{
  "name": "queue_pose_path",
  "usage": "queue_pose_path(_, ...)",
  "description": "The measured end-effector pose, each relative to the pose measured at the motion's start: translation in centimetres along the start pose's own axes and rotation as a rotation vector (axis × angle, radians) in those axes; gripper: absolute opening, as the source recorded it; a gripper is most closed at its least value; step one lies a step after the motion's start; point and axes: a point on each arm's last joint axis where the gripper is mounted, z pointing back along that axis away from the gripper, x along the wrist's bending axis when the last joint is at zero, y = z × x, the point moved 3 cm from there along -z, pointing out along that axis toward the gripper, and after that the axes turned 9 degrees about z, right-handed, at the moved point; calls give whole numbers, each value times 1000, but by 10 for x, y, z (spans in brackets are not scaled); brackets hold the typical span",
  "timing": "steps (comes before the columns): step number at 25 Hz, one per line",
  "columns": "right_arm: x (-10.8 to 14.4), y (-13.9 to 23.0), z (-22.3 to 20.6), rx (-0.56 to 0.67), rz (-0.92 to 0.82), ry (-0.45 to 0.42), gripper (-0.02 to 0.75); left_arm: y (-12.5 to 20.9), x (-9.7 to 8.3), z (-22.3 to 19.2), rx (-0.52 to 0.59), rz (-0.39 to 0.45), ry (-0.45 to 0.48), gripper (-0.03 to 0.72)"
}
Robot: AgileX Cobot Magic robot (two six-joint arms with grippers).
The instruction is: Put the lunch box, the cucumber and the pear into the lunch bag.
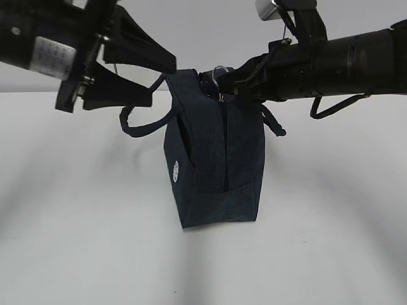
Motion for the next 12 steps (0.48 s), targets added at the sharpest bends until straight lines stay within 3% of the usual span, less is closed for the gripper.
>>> queue_pose_path(12, 0, 0, 0, -2, -1, -1, -16, -15, 29, -52, -23, 167, -23, 448)
